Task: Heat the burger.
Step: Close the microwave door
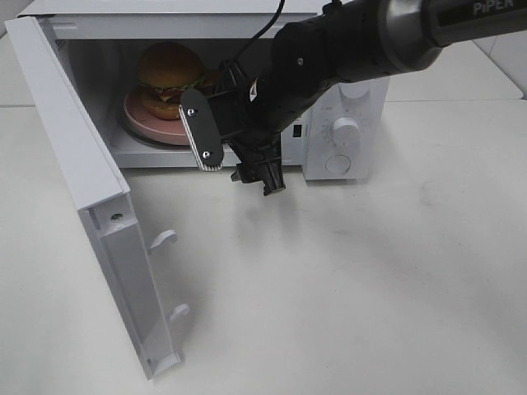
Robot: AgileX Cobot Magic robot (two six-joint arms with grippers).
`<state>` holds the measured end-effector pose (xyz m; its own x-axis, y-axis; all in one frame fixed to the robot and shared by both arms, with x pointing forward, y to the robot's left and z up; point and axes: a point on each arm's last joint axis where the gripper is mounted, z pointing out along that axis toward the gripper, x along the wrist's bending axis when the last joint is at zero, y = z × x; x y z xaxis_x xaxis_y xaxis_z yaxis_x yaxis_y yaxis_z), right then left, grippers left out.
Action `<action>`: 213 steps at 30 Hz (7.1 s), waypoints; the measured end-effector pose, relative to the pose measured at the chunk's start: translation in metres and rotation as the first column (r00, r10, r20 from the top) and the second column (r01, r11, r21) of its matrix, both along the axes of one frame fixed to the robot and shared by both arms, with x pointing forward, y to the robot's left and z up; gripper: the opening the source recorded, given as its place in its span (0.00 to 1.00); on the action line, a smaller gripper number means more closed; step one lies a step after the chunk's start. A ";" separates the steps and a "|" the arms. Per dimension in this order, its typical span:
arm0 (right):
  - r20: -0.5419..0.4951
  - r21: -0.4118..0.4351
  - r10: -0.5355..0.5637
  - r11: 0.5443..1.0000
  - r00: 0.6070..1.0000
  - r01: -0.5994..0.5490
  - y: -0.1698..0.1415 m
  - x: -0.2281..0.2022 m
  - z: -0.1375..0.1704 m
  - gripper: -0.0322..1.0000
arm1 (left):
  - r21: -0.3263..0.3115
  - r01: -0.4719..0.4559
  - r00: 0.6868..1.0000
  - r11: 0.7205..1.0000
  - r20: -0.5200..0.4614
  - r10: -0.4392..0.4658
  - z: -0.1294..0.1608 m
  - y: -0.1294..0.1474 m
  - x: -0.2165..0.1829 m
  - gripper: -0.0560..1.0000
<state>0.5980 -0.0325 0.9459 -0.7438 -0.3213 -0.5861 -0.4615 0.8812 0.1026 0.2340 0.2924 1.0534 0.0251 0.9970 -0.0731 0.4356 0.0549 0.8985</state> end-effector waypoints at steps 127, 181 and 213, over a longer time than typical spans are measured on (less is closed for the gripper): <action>-0.642 0.581 -0.745 -0.316 0.183 0.750 -0.274 -0.368 0.102 0.77 | 0.002 -0.001 1.000 1.000 0.000 0.001 0.000 0.000 0.000 0.99; -0.642 0.581 -0.745 -0.316 0.183 0.750 -0.274 -0.368 0.102 0.77 | -0.002 0.062 0.998 0.998 0.023 -0.062 0.012 -0.005 0.005 0.99; -0.642 0.581 -0.745 -0.316 0.183 0.750 -0.274 -0.368 0.102 0.77 | 0.058 0.040 0.996 0.998 0.077 -0.044 -0.006 0.003 0.106 0.05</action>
<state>0.2296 -0.3060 1.0480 -0.0050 1.0000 -0.0026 0.5115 0.0048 0.8593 0.3403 0.2957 1.0472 0.0706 0.9974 -0.0128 0.3649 -0.0139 0.9309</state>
